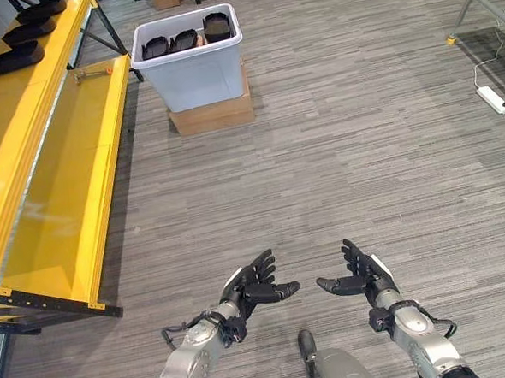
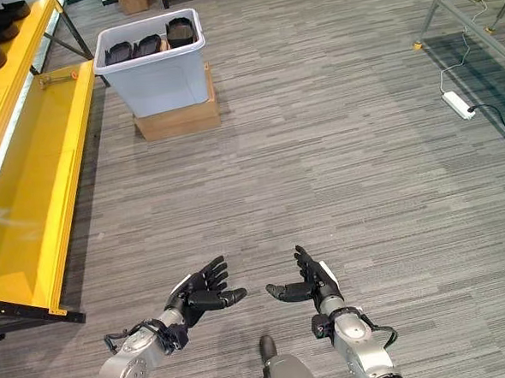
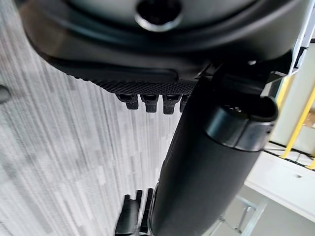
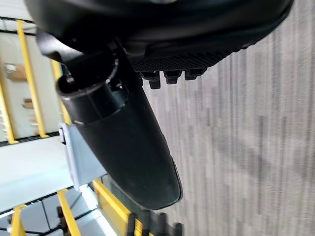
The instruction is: Move parts from the plastic box to the shelf.
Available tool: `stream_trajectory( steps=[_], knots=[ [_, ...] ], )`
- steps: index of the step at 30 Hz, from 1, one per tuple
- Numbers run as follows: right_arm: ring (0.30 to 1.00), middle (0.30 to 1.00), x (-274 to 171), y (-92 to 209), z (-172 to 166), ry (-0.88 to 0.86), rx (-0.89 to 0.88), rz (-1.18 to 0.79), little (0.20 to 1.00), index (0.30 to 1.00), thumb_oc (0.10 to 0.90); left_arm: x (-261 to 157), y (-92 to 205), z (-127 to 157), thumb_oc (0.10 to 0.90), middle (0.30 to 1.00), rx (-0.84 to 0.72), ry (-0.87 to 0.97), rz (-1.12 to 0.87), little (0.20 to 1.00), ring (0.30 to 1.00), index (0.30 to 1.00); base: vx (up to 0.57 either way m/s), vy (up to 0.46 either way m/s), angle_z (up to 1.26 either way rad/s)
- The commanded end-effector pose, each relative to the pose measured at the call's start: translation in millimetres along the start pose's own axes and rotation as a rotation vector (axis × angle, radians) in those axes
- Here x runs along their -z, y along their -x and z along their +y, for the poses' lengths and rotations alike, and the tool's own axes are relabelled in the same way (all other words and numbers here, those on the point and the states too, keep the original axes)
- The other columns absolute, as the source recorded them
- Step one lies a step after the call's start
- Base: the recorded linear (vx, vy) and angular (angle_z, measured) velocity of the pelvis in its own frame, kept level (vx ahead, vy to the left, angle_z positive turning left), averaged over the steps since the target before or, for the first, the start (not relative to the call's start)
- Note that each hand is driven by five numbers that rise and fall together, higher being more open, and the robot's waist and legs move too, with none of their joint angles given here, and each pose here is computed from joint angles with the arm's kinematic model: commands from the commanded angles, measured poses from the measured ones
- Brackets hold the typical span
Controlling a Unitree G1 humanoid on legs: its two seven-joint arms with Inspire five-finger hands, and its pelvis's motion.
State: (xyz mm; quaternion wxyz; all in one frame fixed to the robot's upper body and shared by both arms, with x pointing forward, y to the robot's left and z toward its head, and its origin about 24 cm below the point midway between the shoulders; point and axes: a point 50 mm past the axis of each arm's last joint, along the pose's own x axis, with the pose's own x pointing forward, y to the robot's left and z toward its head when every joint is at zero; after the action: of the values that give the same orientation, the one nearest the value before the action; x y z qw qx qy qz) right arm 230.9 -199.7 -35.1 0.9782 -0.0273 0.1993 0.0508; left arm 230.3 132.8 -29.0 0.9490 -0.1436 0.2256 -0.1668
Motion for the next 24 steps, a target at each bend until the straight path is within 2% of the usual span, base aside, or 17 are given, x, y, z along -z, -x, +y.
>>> stream_trajectory(
  steps=[1,7,11,15,21,24],
  knots=[
    [1.0,1.0,-31.5,2.1,18.8,0.052,-0.101,-0.206,1.0,1.0,0.9,-10.3,4.6,5.5,0.9,1.0,0.004,0.056,-0.108,1.0,1.0,1.0,0.11,-0.235,0.11],
    [1.0,1.0,-27.9,0.6,20.6,0.037,-0.126,-0.18,1.0,1.0,0.9,-19.0,10.4,11.5,0.9,1.0,-0.014,0.029,-0.146,1.0,1.0,1.0,0.14,-0.047,-0.03],
    [1.0,1.0,-31.2,-2.5,24.7,0.087,-0.17,-0.173,1.0,1.0,0.9,-25.9,12.1,20.2,0.9,1.0,-0.058,0.05,-0.177,1.0,1.0,1.0,0.23,0.132,0.03],
    [1.0,1.0,-29.2,-1.1,24.3,0.083,-0.199,-0.151,1.0,1.0,0.9,-28.2,17.5,25.9,0.9,1.0,-0.067,0.047,-0.2,1.0,1.0,1.0,0.32,0.14,-0.43],
    [1.0,1.0,-22.9,-0.2,27.0,0.098,-0.261,-0.117,1.0,1.0,0.9,-30.1,22.7,41.5,0.9,1.0,-0.168,0.072,-0.233,1.0,1.0,1.0,0.31,0.142,-0.46],
    [1.0,1.0,-17.8,-1.4,27.3,0.018,-0.252,-0.078,1.0,1.0,0.9,-28.8,28.9,48.9,0.9,1.0,-0.201,0.024,-0.222,1.0,1.0,1.0,0.38,0.177,-0.76]
  ],
)
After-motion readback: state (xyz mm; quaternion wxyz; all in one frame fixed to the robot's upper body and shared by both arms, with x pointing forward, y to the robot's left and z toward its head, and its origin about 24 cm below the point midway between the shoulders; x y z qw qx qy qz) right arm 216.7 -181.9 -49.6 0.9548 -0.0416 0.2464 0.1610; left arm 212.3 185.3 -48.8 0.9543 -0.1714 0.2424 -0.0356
